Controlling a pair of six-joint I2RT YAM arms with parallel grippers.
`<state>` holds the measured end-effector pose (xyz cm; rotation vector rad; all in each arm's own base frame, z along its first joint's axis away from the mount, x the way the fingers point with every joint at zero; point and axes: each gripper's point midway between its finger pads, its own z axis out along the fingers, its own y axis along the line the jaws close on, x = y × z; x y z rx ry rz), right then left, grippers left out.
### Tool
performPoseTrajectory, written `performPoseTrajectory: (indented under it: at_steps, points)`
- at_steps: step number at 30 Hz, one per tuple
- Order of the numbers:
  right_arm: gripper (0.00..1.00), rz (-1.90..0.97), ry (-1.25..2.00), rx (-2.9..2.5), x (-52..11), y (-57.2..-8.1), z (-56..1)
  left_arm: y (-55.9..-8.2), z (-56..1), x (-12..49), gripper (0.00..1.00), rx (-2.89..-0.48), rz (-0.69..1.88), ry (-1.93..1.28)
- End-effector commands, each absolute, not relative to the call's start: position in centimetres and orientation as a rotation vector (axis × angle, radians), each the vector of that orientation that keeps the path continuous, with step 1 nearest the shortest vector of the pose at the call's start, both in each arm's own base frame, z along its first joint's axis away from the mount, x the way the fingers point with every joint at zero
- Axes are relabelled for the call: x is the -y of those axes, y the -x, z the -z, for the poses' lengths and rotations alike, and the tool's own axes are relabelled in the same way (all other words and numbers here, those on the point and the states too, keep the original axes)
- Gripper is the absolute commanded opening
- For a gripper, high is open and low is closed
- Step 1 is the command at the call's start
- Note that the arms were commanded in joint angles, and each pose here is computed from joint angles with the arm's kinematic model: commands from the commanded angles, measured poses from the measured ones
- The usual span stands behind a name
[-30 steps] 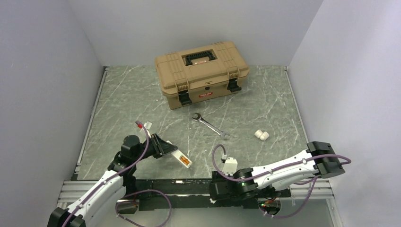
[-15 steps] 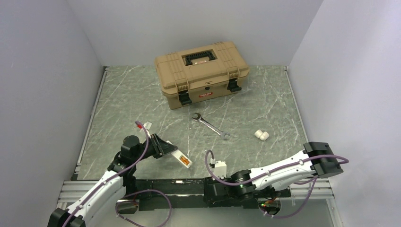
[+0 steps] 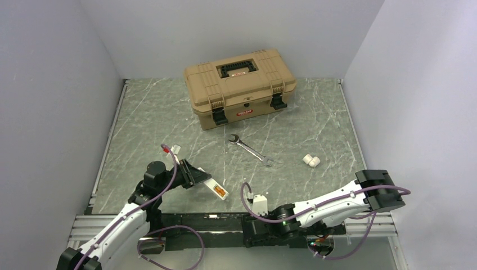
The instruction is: Load the batteries into the remote control
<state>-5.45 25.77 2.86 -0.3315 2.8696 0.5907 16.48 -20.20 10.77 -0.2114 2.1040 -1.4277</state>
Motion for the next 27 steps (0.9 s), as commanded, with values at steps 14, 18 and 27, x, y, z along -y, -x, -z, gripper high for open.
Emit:
performPoseTrajectory:
  at_steps: [14, 18, 27]
  points:
    - [0.63, -0.621, 0.402, -2.883, -26.1, 6.4, -2.0, -16.9, -12.3, 20.3, 0.0, -2.058, 1.426, 0.172]
    - [0.63, -0.615, 0.389, -2.802, -26.5, 5.0, -1.9, -16.9, -12.2, 20.3, 0.0, -2.06, 1.424, 0.172]
    - [0.63, -0.597, 0.365, -2.649, -27.0, 2.1, -2.4, -16.9, -12.2, 20.3, 0.0, -2.065, 1.42, 0.174]
